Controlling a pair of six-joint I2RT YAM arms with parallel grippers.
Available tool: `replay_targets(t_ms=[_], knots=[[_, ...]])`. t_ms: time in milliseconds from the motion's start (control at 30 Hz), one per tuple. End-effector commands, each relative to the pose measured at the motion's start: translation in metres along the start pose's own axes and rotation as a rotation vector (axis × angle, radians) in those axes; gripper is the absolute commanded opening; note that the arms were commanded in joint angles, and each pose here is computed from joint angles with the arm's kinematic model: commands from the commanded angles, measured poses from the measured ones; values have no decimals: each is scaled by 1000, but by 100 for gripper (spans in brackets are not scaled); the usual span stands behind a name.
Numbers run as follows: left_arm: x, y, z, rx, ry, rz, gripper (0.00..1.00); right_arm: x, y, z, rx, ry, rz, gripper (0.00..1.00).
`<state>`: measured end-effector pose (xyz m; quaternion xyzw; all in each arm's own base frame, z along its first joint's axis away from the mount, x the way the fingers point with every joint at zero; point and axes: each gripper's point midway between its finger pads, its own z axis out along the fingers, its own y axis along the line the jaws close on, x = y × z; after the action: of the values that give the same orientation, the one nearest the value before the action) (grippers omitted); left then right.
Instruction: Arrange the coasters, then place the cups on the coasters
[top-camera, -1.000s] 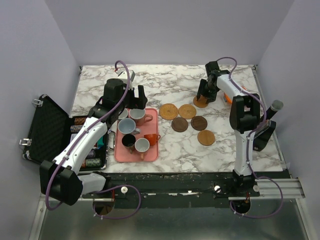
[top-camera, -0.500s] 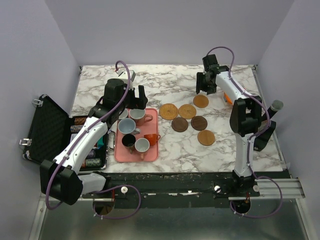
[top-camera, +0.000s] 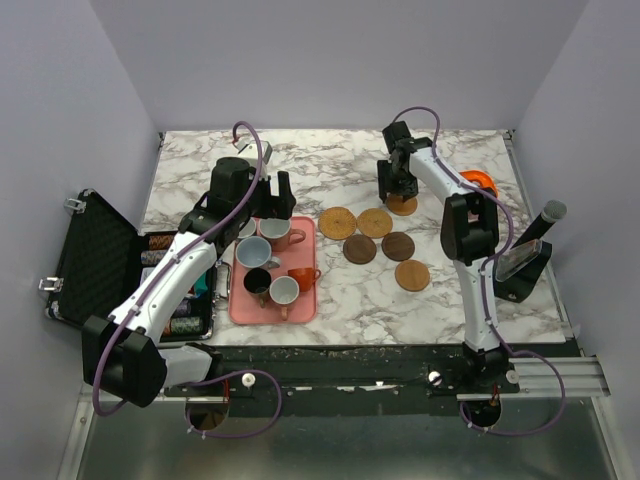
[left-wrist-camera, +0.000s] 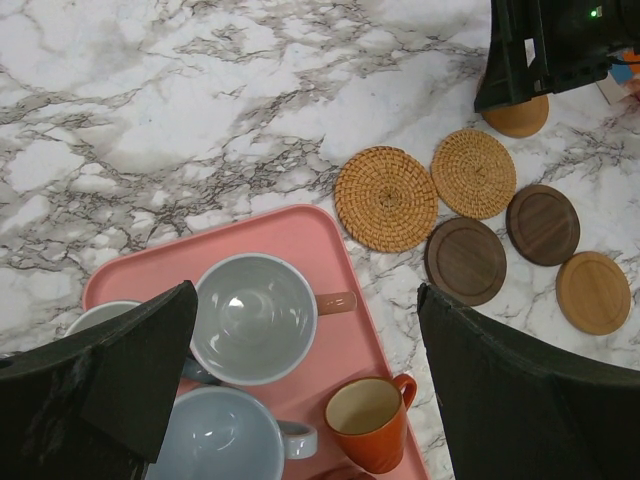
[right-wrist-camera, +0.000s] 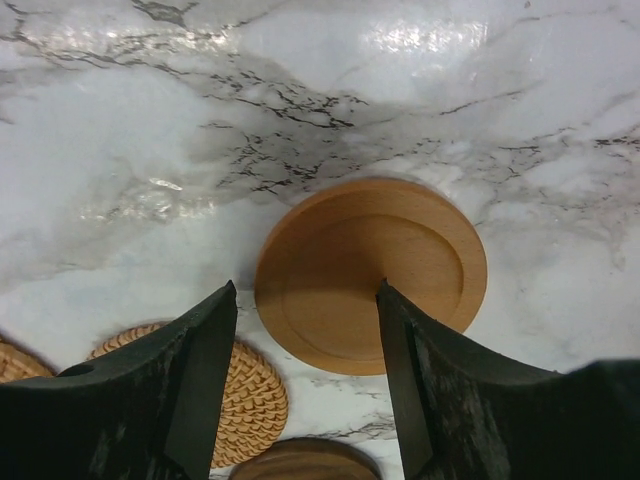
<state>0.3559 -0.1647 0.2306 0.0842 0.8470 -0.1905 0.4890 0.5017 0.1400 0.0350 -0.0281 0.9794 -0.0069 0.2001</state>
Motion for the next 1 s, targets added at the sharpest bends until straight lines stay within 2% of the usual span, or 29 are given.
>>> replay_targets(t_ms=[0,500,833,967], knots=[[3,-2,1,6,8,2,99,6,-14,4,74,39,15,65],[1,-5,-2,16,-1,0,99,60,-25,-7,128,174,100,50],[-3,-6,-5,20,-14,1,99,87,-19,-17,65,189,132,49],[-2,-6,-5,20,-12,2,99,83,-14,-23,24,156,128,53]])
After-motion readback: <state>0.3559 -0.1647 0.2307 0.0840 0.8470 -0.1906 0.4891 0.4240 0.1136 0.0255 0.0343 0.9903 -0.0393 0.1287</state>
